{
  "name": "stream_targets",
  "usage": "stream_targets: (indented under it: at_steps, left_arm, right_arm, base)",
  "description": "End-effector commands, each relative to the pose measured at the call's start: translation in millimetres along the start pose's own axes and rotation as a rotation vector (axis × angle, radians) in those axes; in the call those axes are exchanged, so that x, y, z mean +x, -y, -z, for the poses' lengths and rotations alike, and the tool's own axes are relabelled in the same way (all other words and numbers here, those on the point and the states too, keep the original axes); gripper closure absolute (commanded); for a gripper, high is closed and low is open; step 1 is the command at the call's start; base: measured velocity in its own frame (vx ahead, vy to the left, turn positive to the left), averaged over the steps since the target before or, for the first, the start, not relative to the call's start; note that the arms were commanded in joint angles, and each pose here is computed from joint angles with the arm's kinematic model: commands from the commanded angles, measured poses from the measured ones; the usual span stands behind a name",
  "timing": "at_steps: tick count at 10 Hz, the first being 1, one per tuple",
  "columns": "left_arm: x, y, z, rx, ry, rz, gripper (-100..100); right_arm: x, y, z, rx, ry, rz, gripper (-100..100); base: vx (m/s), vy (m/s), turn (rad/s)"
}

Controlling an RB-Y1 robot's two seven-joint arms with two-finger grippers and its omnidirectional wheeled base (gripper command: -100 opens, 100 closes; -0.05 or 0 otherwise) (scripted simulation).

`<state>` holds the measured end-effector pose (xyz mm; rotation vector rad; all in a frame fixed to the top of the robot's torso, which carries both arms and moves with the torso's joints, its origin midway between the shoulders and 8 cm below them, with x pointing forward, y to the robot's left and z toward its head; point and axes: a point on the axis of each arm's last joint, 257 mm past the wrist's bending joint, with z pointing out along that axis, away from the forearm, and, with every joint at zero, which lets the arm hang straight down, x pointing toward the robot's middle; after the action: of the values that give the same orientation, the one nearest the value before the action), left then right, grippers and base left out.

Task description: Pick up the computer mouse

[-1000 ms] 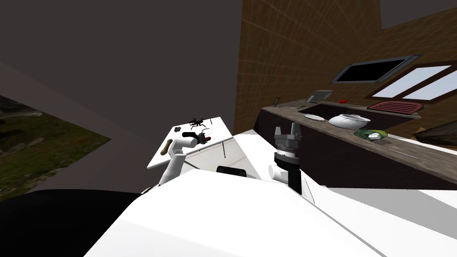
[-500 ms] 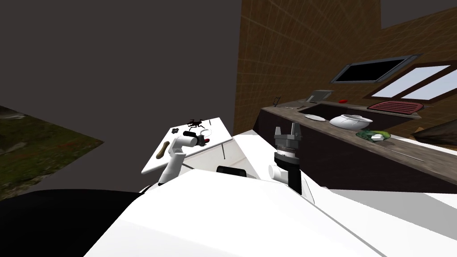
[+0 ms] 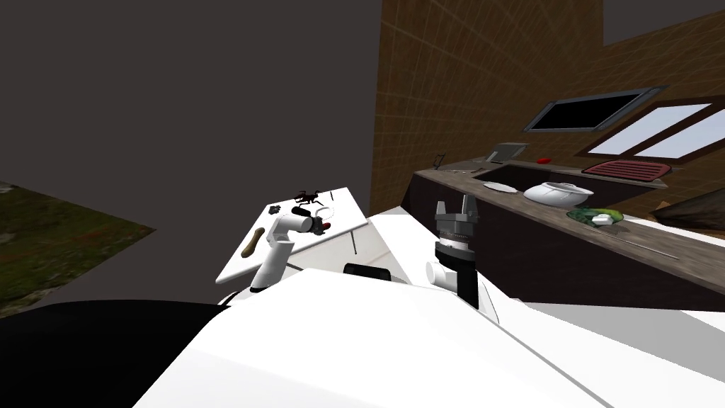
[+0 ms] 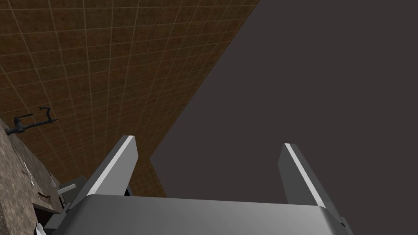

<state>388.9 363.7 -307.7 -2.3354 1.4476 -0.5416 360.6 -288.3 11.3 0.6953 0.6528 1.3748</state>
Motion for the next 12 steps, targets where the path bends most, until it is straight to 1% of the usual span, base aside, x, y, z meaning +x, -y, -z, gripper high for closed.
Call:
stream_targets:
  at_steps: [1, 2, 6, 7, 8, 9, 12]
  left_arm:
    - [-8.2, -6.0, 1.1, -0.039, 0.029, 0.005, -100]
    - [-9.0, -7.6, 1.2, -0.045, 0.032, 0.005, -100]
    - [-23.7, -18.6, 4.6, -0.112, 0.084, 0.012, -100]
    - [-21.3, -16.6, 4.3, -0.101, 0.077, 0.011, -100]
    - [-21.9, -17.2, 4.3, -0.105, 0.079, 0.011, 0]
    - [-23.9, -16.9, -3.1, -0.104, 0.081, 0.017, -100]
    - [-28.2, -17.2, -18.0, -0.102, 0.086, 0.027, -100]
  right_arm:
    - [0.0, 0.0, 0.0, 0.000, 0.000, 0.000, 0]
    - [0.0, 0.0, 0.0, 0.000, 0.000, 0.000, 0]
    - [0.0, 0.0, 0.0, 0.000, 0.000, 0.000, 0]
    - [0.0, 0.0, 0.0, 0.000, 0.000, 0.000, 0]
    - [0.0, 0.0, 0.0, 0.000, 0.000, 0.000, 0]
    - [0.0, 0.0, 0.0, 0.000, 0.000, 0.000, 0]
    - [0.0, 0.0, 0.0, 0.000, 0.000, 0.000, 0]
  base:
    - [0.058, -0.002, -0.023]
    - [0.044, 0.002, -0.005]
    - [0.040, -0.001, -0.013]
    - [0.014, -0.004, -0.001]
    - [0.000, 0.000, 0.000]
    - [-0.004, 0.002, -0.052]
    - [-0.012, 0.004, -0.043]
